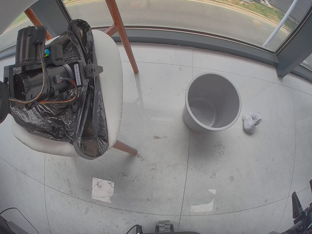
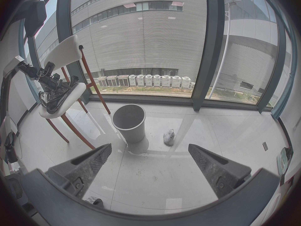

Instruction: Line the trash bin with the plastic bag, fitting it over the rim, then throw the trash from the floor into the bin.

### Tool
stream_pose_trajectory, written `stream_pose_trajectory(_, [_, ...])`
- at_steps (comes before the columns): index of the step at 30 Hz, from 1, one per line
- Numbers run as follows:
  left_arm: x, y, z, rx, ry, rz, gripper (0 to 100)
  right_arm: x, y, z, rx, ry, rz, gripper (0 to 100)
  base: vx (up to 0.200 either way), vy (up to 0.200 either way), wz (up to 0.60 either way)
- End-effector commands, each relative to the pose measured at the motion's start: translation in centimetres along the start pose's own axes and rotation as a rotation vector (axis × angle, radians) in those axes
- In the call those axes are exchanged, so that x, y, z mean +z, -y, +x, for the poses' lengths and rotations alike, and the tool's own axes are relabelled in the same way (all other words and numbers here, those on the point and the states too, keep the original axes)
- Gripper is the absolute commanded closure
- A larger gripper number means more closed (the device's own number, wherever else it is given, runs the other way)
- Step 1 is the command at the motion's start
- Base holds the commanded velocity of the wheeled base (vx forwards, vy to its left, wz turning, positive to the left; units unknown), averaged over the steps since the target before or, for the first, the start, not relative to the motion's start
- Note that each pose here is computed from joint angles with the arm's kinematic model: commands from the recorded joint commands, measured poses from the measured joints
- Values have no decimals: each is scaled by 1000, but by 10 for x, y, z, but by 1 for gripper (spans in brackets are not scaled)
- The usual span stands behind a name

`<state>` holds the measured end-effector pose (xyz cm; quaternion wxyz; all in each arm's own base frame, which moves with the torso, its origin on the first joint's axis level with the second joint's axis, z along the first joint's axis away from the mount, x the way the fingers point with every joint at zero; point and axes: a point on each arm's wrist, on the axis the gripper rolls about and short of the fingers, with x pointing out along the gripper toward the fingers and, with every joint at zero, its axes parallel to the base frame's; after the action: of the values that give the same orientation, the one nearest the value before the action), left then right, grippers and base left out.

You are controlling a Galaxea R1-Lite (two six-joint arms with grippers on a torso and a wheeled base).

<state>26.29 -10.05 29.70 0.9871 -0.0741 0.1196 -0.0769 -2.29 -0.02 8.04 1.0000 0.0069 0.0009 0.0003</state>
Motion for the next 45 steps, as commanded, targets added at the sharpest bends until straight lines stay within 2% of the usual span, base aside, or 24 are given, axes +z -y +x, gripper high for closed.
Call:
stream_pose_trajectory(1, [0, -2, -2, 4, 0, -2, 0, -5, 0, 1, 1, -9, 0, 0, 0, 0, 0])
stream_pose_trajectory(8, [0, -5, 0, 30, 3, -6, 0, -5, 0, 1, 1, -9, 0, 0, 0, 0, 0])
stream_pose_trajectory(9, [-2, -5, 3, 32, -3, -6, 100, -5, 0, 1, 1, -9, 0, 0, 0, 0, 0])
stream_pose_trajectory(27, [2, -5, 2, 24, 7, -23, 100, -5, 0, 1, 1, -9, 0, 0, 0, 0, 0])
stream_pose_trajectory(31, [17, -4, -17, -2, 68, -53, 100, -5, 0, 1, 1, -8, 0, 0, 0, 0, 0])
stream_pose_trajectory(35, [29, -3, -38, -49, 121, -85, 100, -5, 0, 1, 1, -8, 0, 0, 0, 0, 0])
stream_pose_trajectory(36, [32, -4, -50, -93, 135, -102, 100, -5, 0, 1, 1, -8, 0, 0, 0, 0, 0])
stream_pose_trajectory(40, [30, -7, -72, -179, 135, -126, 100, -5, 0, 1, 1, -9, 0, 0, 0, 0, 0])
stream_pose_trajectory(44, [25, -10, -96, -361, 116, -112, 100, -5, 0, 1, 1, -9, 0, 0, 0, 0, 0])
stream_pose_trajectory(45, [25, -10, -96, -361, 116, -112, 100, -5, 0, 1, 1, -9, 0, 0, 0, 0, 0])
